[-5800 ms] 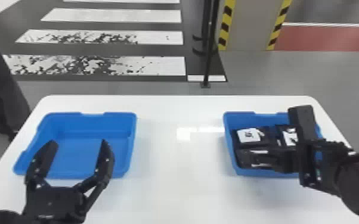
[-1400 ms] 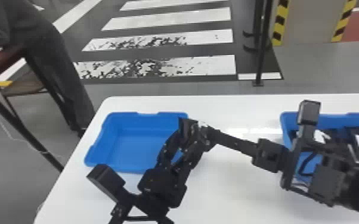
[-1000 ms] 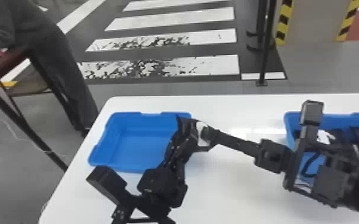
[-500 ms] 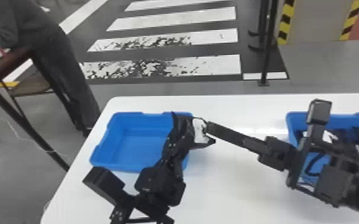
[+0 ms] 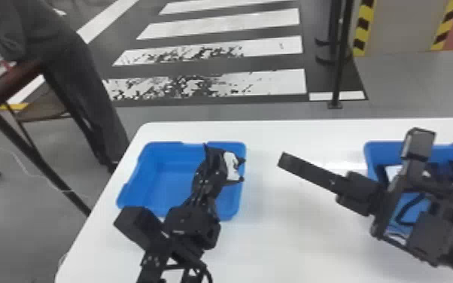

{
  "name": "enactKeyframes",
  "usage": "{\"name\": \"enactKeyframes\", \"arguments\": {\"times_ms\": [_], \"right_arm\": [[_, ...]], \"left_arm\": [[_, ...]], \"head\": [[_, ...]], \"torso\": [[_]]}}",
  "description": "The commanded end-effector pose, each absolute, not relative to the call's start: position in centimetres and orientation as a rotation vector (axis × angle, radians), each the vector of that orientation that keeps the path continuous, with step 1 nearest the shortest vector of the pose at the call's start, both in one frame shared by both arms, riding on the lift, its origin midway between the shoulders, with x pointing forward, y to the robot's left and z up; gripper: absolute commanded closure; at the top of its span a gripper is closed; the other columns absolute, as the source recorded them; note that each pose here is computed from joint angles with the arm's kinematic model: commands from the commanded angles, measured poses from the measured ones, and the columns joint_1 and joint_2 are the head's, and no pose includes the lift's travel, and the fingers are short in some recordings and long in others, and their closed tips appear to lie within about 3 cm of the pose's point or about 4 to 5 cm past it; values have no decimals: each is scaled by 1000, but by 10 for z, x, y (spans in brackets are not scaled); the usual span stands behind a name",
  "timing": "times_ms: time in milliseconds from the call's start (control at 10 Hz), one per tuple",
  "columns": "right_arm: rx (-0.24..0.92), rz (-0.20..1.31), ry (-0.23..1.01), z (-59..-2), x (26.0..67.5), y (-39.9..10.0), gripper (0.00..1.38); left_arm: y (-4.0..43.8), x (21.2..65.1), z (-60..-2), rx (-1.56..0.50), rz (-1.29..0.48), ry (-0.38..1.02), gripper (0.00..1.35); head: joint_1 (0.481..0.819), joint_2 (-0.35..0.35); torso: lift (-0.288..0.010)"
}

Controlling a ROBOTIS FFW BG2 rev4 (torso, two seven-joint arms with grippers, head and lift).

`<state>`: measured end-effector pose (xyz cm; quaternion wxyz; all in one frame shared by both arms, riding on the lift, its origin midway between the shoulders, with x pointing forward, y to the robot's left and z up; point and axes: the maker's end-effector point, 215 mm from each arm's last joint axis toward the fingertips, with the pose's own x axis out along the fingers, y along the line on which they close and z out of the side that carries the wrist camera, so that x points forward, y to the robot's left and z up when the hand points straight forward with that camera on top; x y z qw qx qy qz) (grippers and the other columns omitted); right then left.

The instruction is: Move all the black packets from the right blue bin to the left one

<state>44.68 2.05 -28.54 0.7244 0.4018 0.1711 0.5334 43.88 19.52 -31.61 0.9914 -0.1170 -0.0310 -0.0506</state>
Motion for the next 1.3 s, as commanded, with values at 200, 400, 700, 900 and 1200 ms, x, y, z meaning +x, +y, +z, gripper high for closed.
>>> {"name": "enactKeyframes", "arguments": {"times_ms": [200, 400, 700, 900, 1200], "right_arm": [[894, 1175, 369, -284, 444, 16, 56], [890, 1157, 366, -288, 446, 9, 56], [709, 1040, 318, -301, 475, -38, 68], [469, 915, 280, -302, 506, -84, 85], [139, 559, 271, -289, 530, -185, 117]], "left_arm": [[289, 500, -363, 198, 89, -64, 1210], [317, 499, -367, 292, 144, -59, 1039], [291, 473, -329, 113, 70, -230, 88], [250, 447, -292, -63, -4, -292, 225], [219, 397, -246, -281, -76, -273, 231]], "head": [[695, 316], [695, 350], [695, 350], [695, 274], [695, 143]], "torso": [[-140], [-140], [-140], [-140], [-140]]}}
